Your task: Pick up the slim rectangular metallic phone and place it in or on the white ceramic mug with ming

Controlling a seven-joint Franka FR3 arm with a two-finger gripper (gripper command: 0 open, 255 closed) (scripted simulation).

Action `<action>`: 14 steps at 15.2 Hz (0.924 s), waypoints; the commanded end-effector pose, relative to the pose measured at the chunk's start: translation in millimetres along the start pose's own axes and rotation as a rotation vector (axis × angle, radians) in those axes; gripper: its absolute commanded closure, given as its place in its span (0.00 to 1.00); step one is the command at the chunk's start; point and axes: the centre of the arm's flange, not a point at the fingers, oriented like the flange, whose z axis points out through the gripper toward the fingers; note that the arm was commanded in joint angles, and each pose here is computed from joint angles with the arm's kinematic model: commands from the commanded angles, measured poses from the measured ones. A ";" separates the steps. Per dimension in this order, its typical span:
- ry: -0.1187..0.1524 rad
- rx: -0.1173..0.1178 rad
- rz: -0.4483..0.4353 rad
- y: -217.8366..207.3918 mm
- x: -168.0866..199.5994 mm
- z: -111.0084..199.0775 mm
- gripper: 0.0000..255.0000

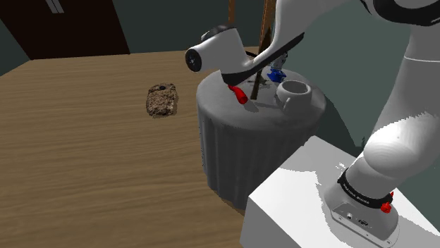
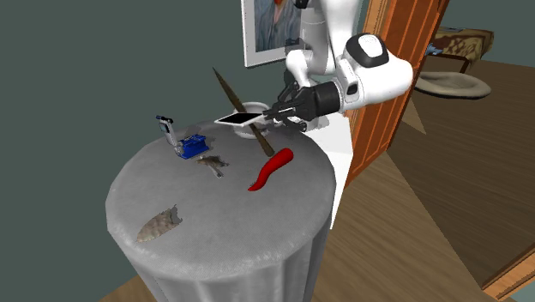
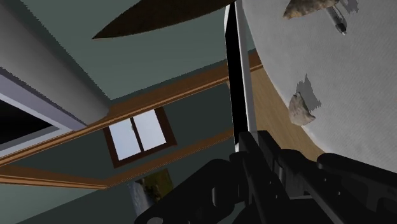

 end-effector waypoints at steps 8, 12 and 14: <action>0.000 -0.001 0.000 31.6 -108.6 -33.8 1.00; 0.000 -0.001 0.000 45.6 -157.4 -48.3 1.00; 0.000 -0.001 0.000 52.6 -181.8 -55.6 1.00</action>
